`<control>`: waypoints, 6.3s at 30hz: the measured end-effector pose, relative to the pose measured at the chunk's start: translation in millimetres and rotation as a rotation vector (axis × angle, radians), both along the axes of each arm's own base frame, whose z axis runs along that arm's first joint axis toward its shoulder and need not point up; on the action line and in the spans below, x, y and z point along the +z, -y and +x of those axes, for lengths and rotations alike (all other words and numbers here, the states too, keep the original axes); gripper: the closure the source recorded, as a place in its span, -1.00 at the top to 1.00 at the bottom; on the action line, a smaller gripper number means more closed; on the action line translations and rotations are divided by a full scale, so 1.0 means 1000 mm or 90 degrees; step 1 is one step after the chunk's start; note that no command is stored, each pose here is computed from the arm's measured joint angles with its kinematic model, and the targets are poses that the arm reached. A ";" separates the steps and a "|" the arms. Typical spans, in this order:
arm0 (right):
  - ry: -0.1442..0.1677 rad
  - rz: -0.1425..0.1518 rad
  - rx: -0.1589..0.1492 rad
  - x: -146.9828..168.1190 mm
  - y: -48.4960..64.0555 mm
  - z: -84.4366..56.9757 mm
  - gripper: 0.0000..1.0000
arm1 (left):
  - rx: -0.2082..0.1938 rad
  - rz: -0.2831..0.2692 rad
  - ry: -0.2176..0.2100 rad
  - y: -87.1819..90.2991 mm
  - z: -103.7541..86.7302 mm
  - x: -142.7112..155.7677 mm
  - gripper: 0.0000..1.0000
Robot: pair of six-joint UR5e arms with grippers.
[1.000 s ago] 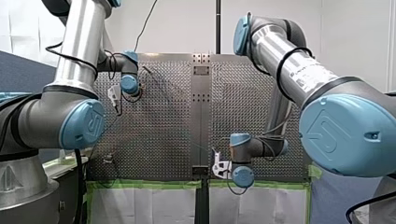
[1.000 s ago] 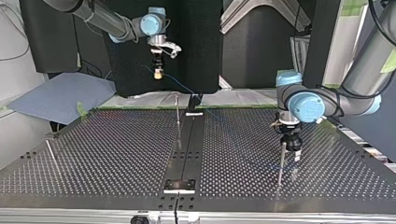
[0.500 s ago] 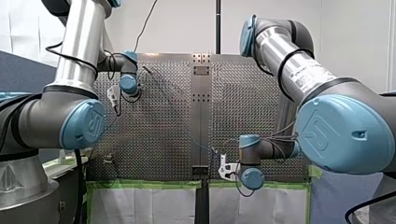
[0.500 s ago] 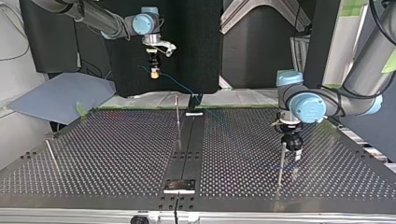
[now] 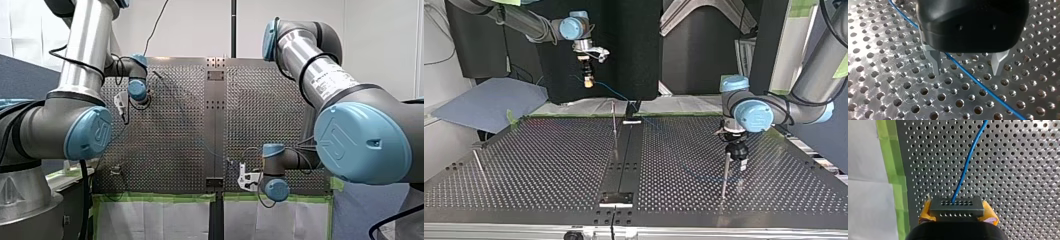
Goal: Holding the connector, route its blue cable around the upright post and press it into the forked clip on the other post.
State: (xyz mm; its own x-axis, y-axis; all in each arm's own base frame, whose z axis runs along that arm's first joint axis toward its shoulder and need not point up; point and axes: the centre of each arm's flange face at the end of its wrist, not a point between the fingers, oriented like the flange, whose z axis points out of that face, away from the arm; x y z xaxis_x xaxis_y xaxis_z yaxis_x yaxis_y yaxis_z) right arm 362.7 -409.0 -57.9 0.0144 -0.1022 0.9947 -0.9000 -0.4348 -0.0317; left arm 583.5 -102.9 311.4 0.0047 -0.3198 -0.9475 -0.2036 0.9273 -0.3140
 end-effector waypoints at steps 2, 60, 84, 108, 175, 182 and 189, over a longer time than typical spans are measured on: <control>0.002 0.000 0.009 0.000 0.001 0.000 -1.00 | 0.000 0.000 -0.002 0.000 0.000 0.000 1.00; -0.011 0.009 0.148 -0.001 -0.011 0.019 -1.00 | 0.128 -0.119 0.024 -0.039 -0.008 -0.014 1.00; -0.014 0.008 0.153 -0.001 -0.013 0.021 -1.00 | 0.143 -0.114 0.014 -0.042 -0.012 -0.017 1.00; -0.026 0.009 0.158 -0.002 -0.016 0.022 -1.00 | 0.110 -0.114 -0.010 -0.032 -0.044 0.015 1.00; -0.015 0.012 0.162 -0.001 -0.020 0.027 -1.00 | -0.147 0.264 -0.135 0.078 -0.182 0.208 1.00; -0.015 0.011 0.163 -0.001 -0.020 0.028 -1.00 | -0.147 0.275 -0.145 0.085 -0.185 0.205 1.00; -0.015 0.011 0.164 -0.001 -0.020 0.028 -1.00 | -0.136 0.267 -0.138 0.082 -0.182 0.206 1.00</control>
